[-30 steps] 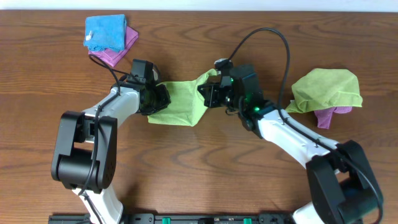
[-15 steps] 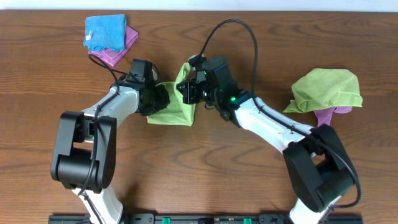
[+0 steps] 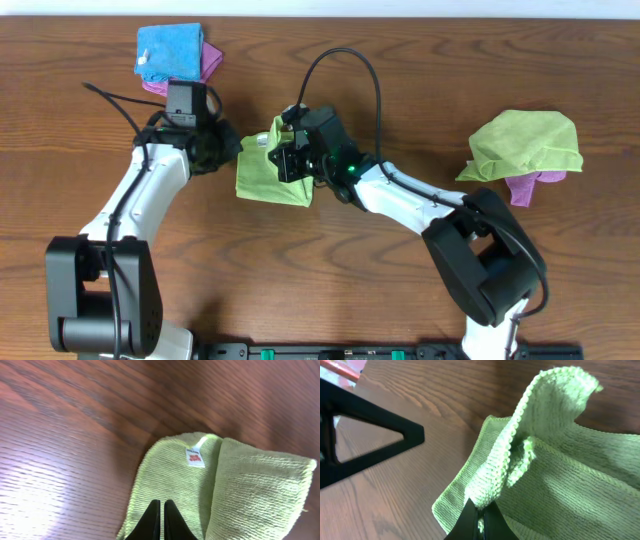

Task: Fold the cloth
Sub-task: 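Carry the right end leftward over onto the left end, folding in half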

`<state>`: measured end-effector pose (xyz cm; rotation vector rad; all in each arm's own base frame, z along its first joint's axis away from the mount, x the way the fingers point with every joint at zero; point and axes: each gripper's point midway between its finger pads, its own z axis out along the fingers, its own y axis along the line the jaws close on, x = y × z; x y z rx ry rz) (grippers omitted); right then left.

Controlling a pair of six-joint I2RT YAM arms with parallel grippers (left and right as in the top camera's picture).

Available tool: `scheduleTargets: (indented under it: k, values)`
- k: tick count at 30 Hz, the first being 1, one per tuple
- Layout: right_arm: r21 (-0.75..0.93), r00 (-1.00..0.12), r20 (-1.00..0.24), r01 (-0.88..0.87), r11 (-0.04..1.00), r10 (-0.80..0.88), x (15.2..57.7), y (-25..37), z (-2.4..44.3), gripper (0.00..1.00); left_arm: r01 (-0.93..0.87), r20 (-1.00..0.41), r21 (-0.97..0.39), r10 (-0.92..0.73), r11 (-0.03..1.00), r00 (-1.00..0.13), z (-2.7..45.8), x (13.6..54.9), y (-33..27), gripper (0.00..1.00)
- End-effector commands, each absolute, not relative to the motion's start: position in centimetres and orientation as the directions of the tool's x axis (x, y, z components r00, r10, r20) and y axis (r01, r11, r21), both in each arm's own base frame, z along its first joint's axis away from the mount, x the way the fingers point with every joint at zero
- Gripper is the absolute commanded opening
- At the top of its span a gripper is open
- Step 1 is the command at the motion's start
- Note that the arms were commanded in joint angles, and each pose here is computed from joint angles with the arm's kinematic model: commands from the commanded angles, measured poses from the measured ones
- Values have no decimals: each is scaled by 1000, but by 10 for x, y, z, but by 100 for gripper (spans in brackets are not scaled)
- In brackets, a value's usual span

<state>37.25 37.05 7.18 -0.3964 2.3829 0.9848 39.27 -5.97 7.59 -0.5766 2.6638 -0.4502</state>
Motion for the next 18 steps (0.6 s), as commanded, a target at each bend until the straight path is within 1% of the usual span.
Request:
scheduleTargets:
  k: [1, 8, 13, 14, 16, 18]
  values:
    - [545, -792, -604, -487, 683, -84, 377, 381, 78, 1, -329, -333, -366, -453, 870, -827, 89, 399, -47, 6]
    - [540, -789, -607, -494, 681, -91, 384, 389, 73, 1, -339, -323, -362, -458, 868, -828, 88, 396, -45, 6]
    - [546, -789, -605, -509, 665, -107, 376, 396, 73, 1, -340, -323, -361, -458, 868, -828, 88, 397, -45, 6]
    - [554, -791, -601, -518, 652, -117, 372, 400, 74, 2, -340, -324, -361, -458, 868, -828, 88, 397, -45, 6]
    - [568, -790, -597, -540, 621, -141, 363, 407, 76, 9, -341, -325, -359, -459, 869, -827, 87, 397, -44, 6]
    - [584, -780, -600, -580, 568, -180, 351, 417, 81, 13, -345, -330, -351, -460, 871, -824, 87, 397, -42, 6]
